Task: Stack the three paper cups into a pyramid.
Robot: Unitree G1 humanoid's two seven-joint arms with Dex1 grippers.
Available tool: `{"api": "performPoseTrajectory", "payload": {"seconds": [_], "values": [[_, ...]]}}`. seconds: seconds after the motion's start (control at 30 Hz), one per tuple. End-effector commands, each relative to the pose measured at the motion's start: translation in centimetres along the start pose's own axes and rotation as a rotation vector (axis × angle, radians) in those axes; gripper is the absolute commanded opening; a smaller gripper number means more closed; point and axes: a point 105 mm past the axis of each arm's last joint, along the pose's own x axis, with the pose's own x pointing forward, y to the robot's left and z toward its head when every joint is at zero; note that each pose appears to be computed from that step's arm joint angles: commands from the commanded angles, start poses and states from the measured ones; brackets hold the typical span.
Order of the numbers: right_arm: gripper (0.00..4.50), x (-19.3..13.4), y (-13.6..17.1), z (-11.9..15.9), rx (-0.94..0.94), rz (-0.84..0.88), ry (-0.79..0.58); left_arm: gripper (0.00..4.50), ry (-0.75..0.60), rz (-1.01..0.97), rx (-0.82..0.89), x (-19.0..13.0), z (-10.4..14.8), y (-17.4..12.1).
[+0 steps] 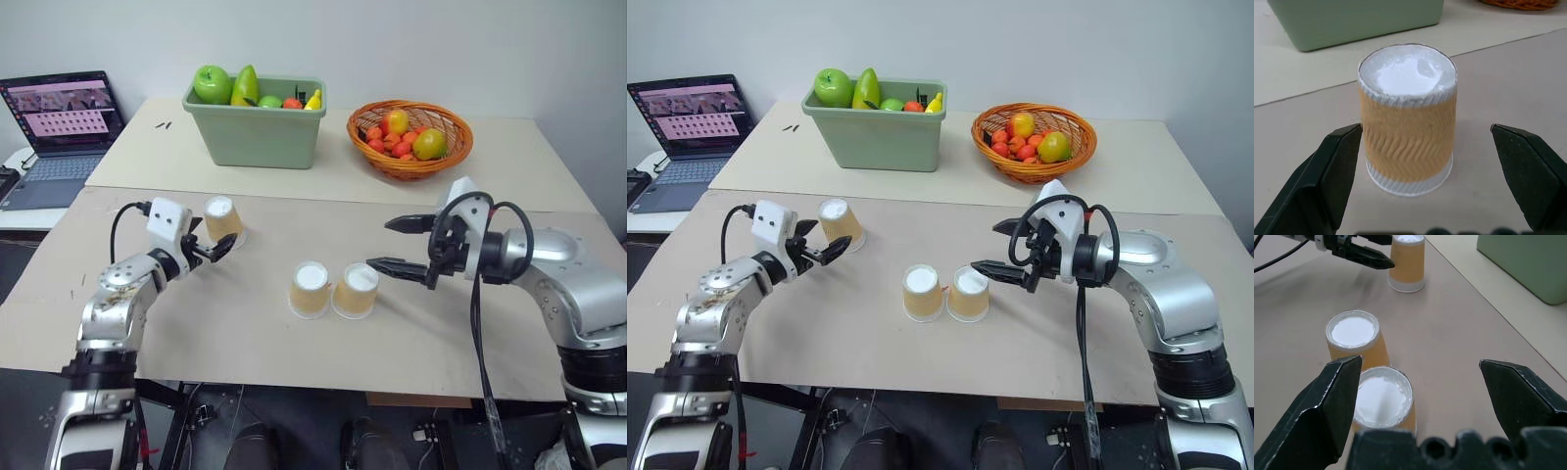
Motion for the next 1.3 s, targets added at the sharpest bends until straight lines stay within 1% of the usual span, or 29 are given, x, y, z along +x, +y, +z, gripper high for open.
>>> {"api": "performPoseTrajectory", "payload": {"seconds": [0.03,0.17,0.43,0.7,0.8,0.87,0.9,1.03,1.1,1.23,1.27,1.3], "values": [[4.48,-1.3,-0.3,1.2,-0.038,-0.048,-0.026,4.50,-0.029,-0.026,0.058,0.9,1.2,0.5],[4.48,-2.1,-0.4,0.9,-0.032,-0.080,-0.015,4.50,-0.039,-0.037,0.054,2.1,1.7,0.9],[4.48,-2.6,-0.2,0.1,-0.014,-0.098,0.006,4.50,-0.066,-0.095,0.033,4.4,2.8,0.4],[4.48,-2.4,0.1,-0.3,-0.004,-0.093,0.014,4.50,-0.075,-0.121,0.037,5.2,3.2,-0.1],[4.50,-2.4,0.1,-0.2,-0.003,-0.094,0.010,3.67,-0.077,-0.123,0.035,5.1,3.2,-0.1],[4.50,-2.3,0.1,-0.2,-0.003,-0.094,0.010,2.88,-0.077,-0.122,0.035,5.1,3.2,0.0],[4.50,-2.3,0.0,-0.3,-0.004,-0.094,0.011,2.65,-0.078,-0.122,0.035,5.1,3.2,0.0],[4.50,-2.1,0.0,-0.2,-0.003,-0.093,0.007,2.61,-0.080,-0.123,0.040,5.0,3.3,0.0],[4.50,-2.1,0.0,-0.2,-0.002,-0.092,0.009,2.61,-0.097,-0.126,0.061,4.9,3.8,-0.1],[4.50,-2.1,-0.1,-0.3,-0.001,-0.092,0.013,2.61,-0.202,-0.205,0.068,4.6,7.6,-1.7],[4.50,-2.1,-0.1,-0.4,-0.001,-0.094,0.015,2.61,-0.237,-0.246,0.080,4.4,8.9,-2.5],[4.50,-2.1,-0.2,-0.4,-0.001,-0.096,0.017,2.61,-0.282,-0.324,0.092,3.9,10.7,-4.0]]}}
